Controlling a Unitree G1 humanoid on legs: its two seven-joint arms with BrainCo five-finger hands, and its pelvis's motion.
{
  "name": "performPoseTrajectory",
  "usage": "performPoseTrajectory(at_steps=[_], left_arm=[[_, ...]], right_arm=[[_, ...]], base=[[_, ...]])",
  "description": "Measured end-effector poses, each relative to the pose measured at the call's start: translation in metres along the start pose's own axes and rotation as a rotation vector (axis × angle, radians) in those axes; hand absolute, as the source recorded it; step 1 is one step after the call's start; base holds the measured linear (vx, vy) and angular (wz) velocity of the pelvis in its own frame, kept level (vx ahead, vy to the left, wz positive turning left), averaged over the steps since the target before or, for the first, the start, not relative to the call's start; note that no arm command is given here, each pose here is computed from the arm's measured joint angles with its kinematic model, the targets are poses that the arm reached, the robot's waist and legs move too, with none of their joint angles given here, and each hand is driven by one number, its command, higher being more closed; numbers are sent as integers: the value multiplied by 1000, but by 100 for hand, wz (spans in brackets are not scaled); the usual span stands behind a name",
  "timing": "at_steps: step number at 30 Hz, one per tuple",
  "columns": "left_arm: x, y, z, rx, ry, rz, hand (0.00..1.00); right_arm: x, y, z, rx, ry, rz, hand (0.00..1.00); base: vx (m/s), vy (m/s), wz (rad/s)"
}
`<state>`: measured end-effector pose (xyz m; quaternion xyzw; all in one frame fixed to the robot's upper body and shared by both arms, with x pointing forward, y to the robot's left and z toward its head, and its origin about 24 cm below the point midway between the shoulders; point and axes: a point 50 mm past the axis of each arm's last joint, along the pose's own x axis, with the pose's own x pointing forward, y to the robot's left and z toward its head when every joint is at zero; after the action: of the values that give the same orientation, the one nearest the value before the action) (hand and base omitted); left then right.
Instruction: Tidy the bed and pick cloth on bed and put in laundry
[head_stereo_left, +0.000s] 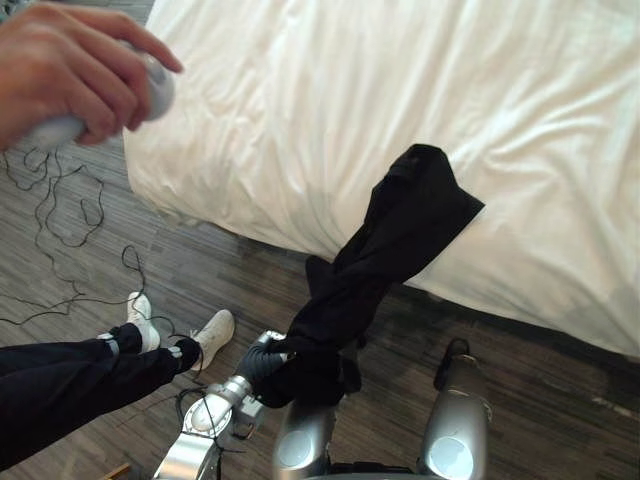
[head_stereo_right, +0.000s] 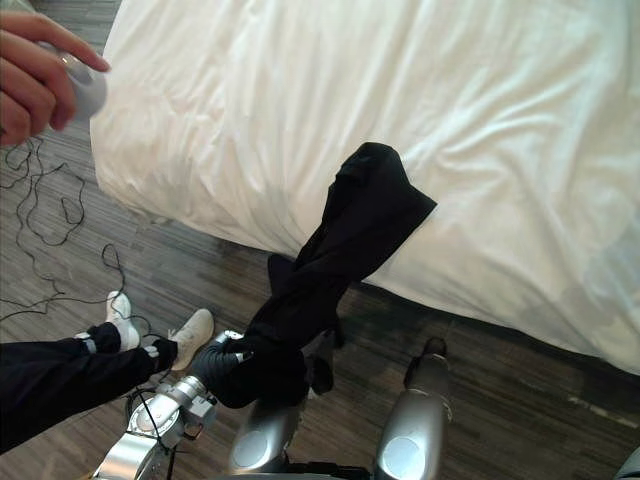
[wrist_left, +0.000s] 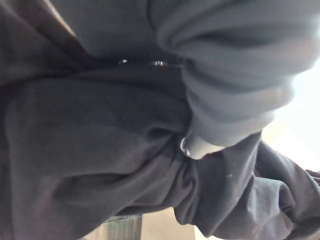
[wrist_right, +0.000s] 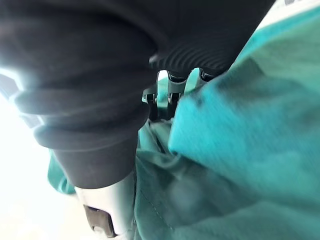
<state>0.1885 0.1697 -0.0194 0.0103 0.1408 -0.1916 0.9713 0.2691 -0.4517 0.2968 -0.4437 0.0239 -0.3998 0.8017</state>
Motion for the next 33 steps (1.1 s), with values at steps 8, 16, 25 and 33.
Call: performPoseTrajectory(at_steps=[8,16,25,33], left_arm=[[3,-1,8,-1,-55,-38,100],[7,-5,33,4,-168,-70,100],[-7,6,44,-147,-259,-3,100],[-8,8,3,-402,-168,208,100]], right_arm=[[1,-33,11,-175,71,-85,100],[-1,-47,20,-22,15,-102,100],[-66,99,-32,780,-84,341,100],[-277,250,-47,1307,196,901,100]], base=[[-9,-56,8],[-26,-32,-4],[4,-112,4],[88,-124,16]])
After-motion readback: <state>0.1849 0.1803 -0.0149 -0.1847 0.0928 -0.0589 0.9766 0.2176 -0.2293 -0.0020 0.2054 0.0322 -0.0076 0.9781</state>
